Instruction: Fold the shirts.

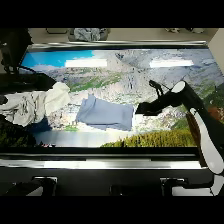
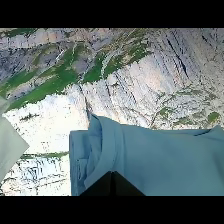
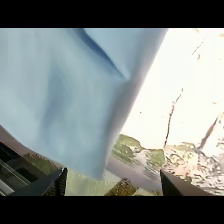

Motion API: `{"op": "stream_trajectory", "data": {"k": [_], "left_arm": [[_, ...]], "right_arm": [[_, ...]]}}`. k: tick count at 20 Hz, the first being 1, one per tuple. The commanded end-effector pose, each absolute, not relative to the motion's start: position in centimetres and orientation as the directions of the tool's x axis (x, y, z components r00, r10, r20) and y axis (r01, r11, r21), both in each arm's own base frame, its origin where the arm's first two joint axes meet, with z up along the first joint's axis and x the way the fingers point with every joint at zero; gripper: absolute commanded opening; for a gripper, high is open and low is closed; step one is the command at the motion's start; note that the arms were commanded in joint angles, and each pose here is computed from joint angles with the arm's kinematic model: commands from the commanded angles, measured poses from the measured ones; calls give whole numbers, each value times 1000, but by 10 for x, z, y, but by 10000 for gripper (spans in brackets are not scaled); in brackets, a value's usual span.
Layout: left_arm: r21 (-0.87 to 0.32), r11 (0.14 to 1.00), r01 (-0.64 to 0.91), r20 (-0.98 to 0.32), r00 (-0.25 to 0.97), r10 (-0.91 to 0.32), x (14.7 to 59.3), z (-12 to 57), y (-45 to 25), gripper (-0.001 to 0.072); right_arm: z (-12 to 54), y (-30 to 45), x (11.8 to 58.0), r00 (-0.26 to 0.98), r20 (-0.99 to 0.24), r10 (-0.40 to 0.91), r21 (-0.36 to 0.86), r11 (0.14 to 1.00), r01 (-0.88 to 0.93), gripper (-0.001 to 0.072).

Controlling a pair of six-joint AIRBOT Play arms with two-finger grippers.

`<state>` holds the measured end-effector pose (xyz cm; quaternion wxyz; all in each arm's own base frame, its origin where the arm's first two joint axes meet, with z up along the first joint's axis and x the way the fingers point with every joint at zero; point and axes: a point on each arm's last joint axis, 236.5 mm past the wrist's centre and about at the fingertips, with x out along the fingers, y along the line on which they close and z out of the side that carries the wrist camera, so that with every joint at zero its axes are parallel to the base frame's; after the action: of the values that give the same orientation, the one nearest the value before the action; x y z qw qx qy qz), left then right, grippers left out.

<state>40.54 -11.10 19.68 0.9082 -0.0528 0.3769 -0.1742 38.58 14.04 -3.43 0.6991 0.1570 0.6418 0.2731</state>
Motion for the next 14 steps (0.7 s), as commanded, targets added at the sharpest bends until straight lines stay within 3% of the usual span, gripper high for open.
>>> {"op": "stream_trajectory", "data": {"k": [1, 4, 5, 10, 11, 12, 13, 14], "left_arm": [[-231, 939, 255, -697, 630, -342, 402, 179, -108, 30], [-244, 939, 242, -705, 621, -343, 401, 174, -109, 30], [-244, 939, 242, -705, 621, -343, 401, 174, -109, 30], [-264, 938, 223, -705, 619, -346, 401, 173, -109, 30], [-272, 936, 224, -703, 618, -352, 401, 174, -111, 30], [-278, 934, 226, -701, 616, -358, 401, 174, -112, 30], [-281, 932, 227, -700, 616, -361, 400, 174, -113, 31], [-281, 932, 227, -700, 616, -361, 400, 174, -113, 30]], "right_arm": [[-56, 155, 389, 137, -706, 695, 698, 715, -34, 669], [-70, 166, 385, 146, -655, 741, 750, 661, 9, 662], [-74, 168, 384, 140, -650, 747, 756, 655, 16, 608], [-86, 196, 396, 181, -651, 737, 748, 664, -11, 590], [-87, 201, 401, 201, -651, 732, 745, 667, -16, 461], [-85, 204, 405, 219, -645, 732, 744, 667, -38, 207], [-78, 207, 407, 220, -623, 750, 756, 650, -75, 45], [-64, 207, 409, 207, -593, 778, 767, 624, -149, 44]]}}
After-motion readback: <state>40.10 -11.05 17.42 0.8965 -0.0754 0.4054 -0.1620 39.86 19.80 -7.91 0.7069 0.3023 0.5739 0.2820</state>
